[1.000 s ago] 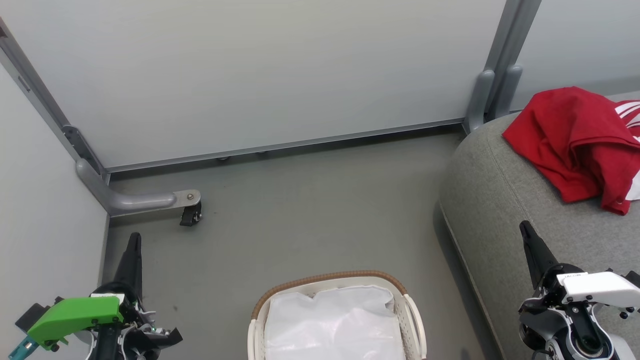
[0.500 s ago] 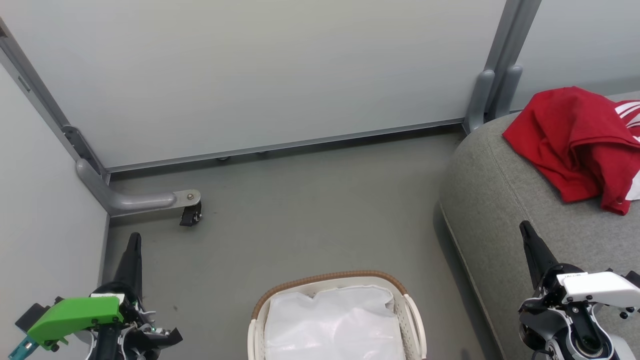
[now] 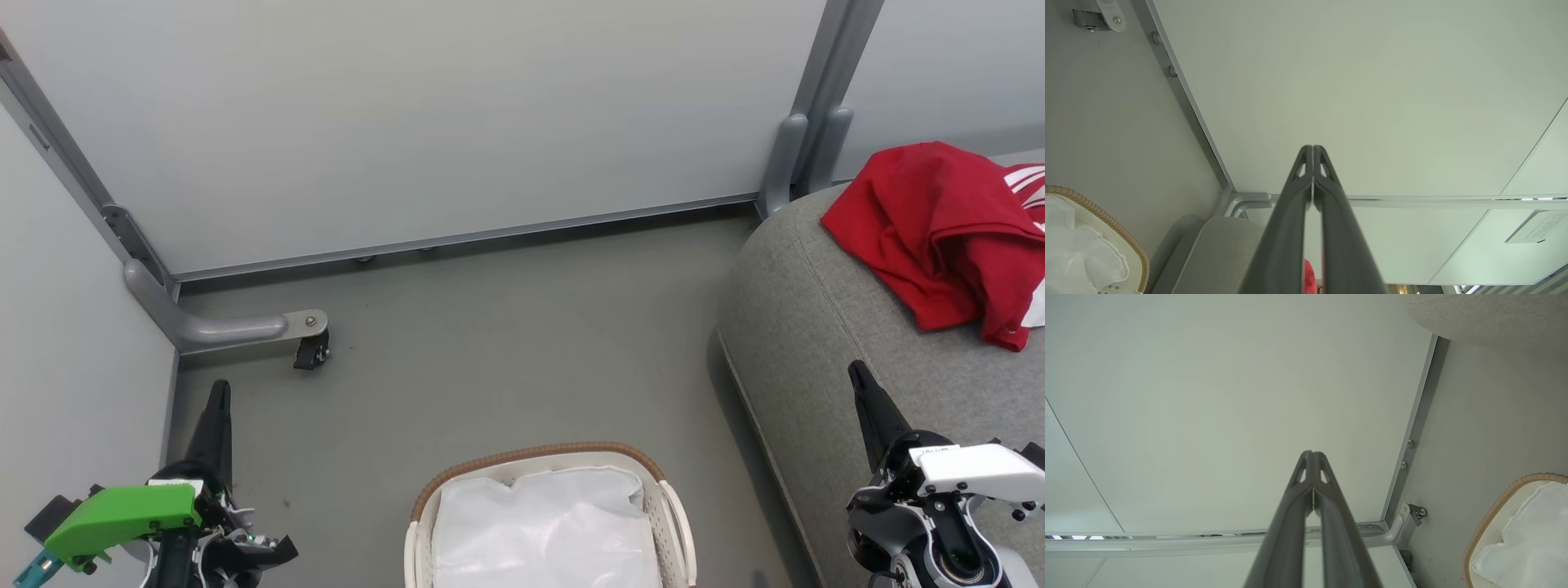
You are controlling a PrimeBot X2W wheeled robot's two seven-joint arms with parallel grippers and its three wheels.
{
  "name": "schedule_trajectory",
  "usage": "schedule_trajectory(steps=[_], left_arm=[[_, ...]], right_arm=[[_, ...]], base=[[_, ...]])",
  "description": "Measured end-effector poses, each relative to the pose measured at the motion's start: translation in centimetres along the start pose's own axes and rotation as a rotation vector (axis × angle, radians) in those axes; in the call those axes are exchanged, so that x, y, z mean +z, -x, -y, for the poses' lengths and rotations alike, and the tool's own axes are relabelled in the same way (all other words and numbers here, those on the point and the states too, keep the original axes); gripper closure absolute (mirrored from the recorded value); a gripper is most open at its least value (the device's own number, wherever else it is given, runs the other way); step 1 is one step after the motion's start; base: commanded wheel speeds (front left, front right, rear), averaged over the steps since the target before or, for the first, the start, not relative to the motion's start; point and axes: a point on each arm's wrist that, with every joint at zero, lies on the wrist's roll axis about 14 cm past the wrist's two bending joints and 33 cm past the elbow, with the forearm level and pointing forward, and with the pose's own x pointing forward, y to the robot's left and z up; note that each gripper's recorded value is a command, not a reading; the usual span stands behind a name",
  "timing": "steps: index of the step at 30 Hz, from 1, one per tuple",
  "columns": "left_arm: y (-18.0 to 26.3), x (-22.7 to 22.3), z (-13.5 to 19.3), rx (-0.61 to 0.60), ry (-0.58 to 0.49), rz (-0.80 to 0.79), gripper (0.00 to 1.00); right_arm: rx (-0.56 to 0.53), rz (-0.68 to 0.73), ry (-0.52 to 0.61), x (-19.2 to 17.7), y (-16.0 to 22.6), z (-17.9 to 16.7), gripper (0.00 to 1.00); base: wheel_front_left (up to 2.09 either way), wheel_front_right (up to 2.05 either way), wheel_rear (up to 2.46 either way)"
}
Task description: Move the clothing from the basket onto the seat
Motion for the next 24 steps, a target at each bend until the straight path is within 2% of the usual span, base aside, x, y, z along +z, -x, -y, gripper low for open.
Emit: schedule_trajectory(steps=[24], left_arm=[[0.00,0.00,0.01,0.000,0.000,0.000,1.00]], right_arm=[[0.000,0.000,0.000,0.00,0.00,0.00,1.00]], base=[[0.00,0.00,0.00]])
